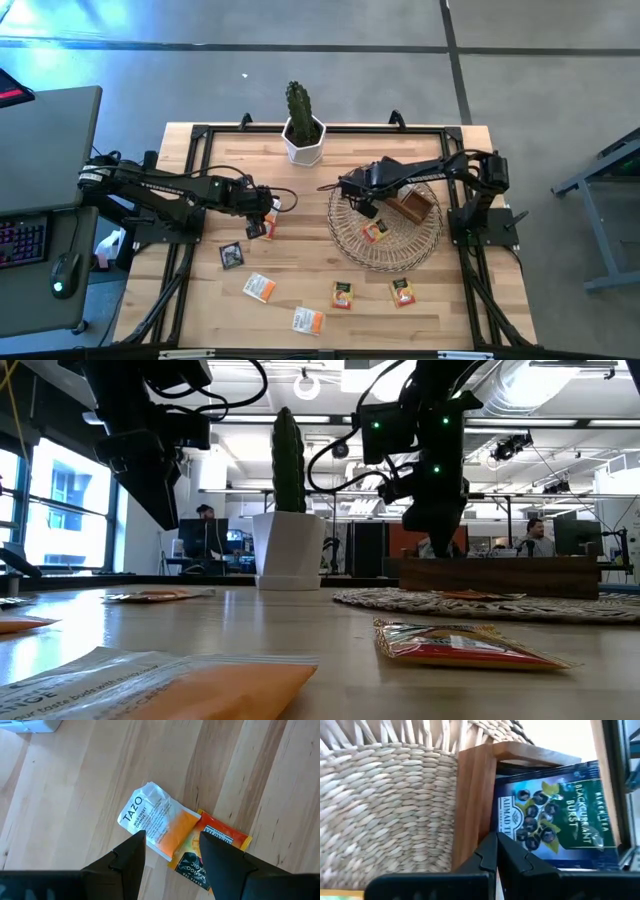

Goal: Pick & Place Tea
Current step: Put the purple tea bag into the left section of the wooden organizer

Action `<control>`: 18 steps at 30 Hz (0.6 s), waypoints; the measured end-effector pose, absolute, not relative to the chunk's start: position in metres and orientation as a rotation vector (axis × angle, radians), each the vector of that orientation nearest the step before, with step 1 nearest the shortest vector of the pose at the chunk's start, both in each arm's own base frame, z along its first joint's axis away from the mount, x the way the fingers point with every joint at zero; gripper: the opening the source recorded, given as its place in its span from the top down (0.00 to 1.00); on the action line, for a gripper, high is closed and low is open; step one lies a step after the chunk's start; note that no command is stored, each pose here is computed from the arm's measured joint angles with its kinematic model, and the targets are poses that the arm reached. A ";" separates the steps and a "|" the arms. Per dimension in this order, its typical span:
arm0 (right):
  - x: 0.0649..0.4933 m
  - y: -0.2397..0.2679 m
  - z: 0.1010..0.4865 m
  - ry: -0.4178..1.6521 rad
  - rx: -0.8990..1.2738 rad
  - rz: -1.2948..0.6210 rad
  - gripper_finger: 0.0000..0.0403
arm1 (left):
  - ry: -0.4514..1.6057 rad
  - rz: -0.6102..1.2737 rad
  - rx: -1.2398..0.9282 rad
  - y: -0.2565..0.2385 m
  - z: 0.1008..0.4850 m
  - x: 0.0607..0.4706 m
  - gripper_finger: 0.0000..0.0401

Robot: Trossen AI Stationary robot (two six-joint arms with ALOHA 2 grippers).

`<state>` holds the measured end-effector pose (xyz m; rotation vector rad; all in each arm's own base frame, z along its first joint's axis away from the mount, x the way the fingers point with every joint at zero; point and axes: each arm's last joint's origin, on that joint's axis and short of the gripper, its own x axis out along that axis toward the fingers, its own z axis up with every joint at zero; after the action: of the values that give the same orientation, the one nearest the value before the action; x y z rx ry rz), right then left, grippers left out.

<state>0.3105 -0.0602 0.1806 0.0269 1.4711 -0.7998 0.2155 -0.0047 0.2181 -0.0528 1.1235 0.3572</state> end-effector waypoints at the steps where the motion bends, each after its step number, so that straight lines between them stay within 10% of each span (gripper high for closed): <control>1: 0.310 -0.061 0.181 1.465 0.009 -0.815 1.00 | 1.124 0.355 -0.054 -0.005 0.218 0.216 0.55; 18: 0.305 -0.061 0.199 1.418 0.012 -0.803 1.00 | 1.137 0.321 -0.087 -0.006 0.218 0.215 0.55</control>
<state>0.3048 -0.0614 0.1986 0.0116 1.4182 -0.8035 0.2152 -0.0061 0.2176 -0.0867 1.1368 0.3210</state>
